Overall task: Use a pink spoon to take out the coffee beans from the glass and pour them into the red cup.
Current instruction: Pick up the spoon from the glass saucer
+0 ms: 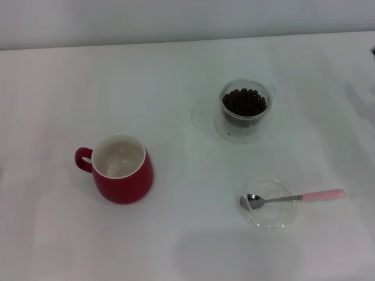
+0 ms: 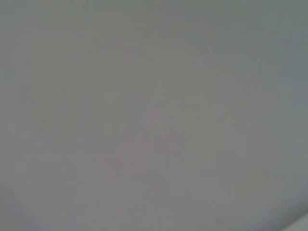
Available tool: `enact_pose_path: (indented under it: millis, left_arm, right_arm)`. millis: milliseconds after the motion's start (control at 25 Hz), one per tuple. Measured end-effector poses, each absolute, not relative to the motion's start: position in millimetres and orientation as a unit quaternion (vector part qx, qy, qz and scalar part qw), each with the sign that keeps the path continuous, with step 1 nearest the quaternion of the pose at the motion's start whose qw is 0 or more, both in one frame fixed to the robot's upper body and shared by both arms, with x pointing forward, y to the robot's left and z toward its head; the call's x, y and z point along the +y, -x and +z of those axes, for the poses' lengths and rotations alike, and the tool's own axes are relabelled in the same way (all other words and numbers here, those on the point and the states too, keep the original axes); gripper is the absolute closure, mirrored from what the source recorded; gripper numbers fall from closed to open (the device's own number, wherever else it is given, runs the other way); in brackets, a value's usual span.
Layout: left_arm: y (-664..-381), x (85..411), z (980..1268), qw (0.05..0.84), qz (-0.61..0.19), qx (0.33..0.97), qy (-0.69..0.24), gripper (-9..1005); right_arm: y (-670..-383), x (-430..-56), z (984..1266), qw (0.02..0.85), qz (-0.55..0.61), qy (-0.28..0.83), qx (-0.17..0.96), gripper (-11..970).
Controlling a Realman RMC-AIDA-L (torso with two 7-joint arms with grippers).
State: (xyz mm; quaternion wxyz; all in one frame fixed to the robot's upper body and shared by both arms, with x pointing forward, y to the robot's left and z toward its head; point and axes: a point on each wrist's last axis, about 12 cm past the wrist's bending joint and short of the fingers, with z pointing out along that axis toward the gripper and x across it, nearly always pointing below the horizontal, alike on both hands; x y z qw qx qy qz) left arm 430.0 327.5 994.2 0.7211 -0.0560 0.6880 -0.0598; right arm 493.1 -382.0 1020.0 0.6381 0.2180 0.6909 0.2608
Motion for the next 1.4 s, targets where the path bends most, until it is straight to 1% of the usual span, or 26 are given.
enact_pose_path:
  millis: [120, 240, 480, 600, 680, 920, 1120, 1400]
  left_arm:
    - [-443, 325, 998, 0.726, -0.061, 0.683, 0.054, 129]
    - [-452, 323, 1000, 0.725, -0.063, 0.684, 0.051, 130]
    - [-470, 320, 999, 0.710, -0.061, 0.699, 0.050, 132]
    - [-474, 317, 999, 0.709, -0.068, 0.701, 0.046, 132]
    - [-473, 317, 999, 0.708, -0.068, 0.701, 0.047, 132]
    - [-469, 315, 997, 0.707, -0.072, 0.702, 0.050, 132]
    - [-471, 311, 998, 0.709, -0.079, 0.699, 0.051, 132]
    - [-474, 306, 1001, 0.712, -0.087, 0.695, 0.051, 132]
  right_arm:
    - [-457, -386, 1013, 0.625, 0.309, -0.249, 0.672, 90]
    - [-426, -378, 1003, 0.599, 0.349, -0.262, 0.671, 90]
    - [-377, -365, 988, 0.550, 0.388, -0.277, 0.686, 90]
    - [-361, -362, 986, 0.532, 0.403, -0.274, 0.693, 90]
    - [-356, -360, 984, 0.521, 0.407, -0.271, 0.700, 90]
    - [-349, -352, 980, 0.488, 0.426, -0.257, 0.717, 139]
    - [-353, -339, 977, 0.457, 0.447, -0.227, 0.735, 150]
    - [-362, -328, 974, 0.431, 0.462, -0.198, 0.749, 205]
